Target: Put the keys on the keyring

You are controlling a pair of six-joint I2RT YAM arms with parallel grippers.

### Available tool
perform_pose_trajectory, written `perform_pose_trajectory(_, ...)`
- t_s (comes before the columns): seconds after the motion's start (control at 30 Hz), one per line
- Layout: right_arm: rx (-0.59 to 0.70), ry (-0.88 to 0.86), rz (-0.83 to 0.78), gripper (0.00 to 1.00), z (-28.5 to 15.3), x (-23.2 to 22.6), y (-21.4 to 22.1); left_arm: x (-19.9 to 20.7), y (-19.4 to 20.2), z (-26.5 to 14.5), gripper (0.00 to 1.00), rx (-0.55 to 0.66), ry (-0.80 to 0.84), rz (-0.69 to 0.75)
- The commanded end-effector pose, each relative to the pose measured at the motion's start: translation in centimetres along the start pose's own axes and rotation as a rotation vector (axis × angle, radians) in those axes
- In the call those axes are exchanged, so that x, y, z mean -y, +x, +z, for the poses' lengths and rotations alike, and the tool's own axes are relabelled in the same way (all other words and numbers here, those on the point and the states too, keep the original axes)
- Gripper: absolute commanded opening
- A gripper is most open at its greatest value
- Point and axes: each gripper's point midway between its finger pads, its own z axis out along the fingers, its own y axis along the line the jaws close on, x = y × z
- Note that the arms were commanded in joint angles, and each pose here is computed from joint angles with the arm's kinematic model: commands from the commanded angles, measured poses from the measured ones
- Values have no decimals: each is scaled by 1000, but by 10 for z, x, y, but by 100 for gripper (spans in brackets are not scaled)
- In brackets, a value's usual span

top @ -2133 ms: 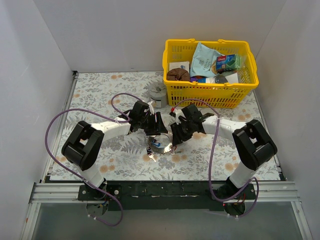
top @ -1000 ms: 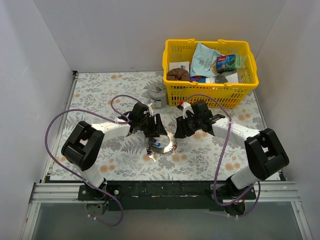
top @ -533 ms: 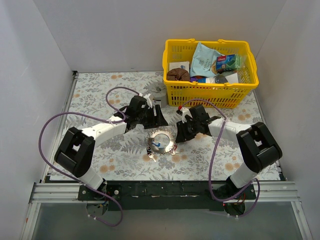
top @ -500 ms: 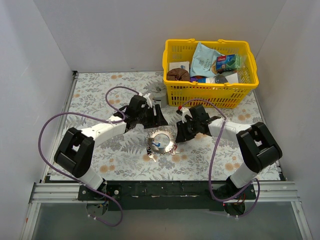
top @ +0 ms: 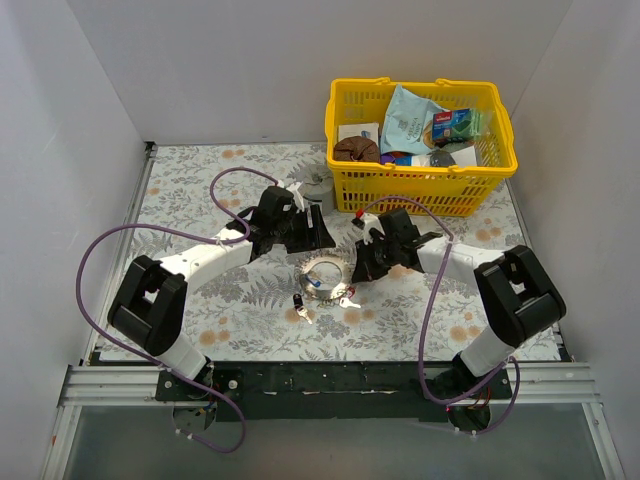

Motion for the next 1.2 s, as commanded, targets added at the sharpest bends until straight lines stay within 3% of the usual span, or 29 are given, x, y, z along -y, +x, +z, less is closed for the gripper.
perform_pose_trajectory(0.0, 83, 34, -46, 1, -20, -6, -21, 9, -15, -12, 63, 46, 11, 29)
perform_pose_trajectory(0.17, 150, 0, -113, 1, -33, -19, -30, 6, -13, -10, 63, 41, 7, 27)
perform_pose_trajectory(0.27, 101, 8, -88, 1, -26, -13, -17, 5, -10, -8, 63, 31, 7, 29)
perform_pose_trajectory(0.33, 70, 32, -61, 9, -23, -7, -11, 5, -10, -8, 63, 28, 9, 32)
perform_pose_trajectory(0.37, 59, 44, -49, 18, -20, -3, -8, 4, -9, -7, 63, 25, 8, 31)
perform_pose_trajectory(0.47, 75, 74, -30, 34, -22, 0, -12, 3, -9, -6, 63, 22, 8, 34)
perform_pose_trajectory(0.67, 119, 144, -35, 48, -30, 7, -26, 1, -5, -4, 63, 11, 7, 36)
perform_pose_trajectory(0.87, 107, 142, 0, 48, -30, 13, -20, -1, 1, -1, 63, -13, 15, 34)
perform_pose_trajectory(1.17, 115, -1, 73, 43, -26, 3, -12, -3, 6, 2, 63, -28, 21, 23)
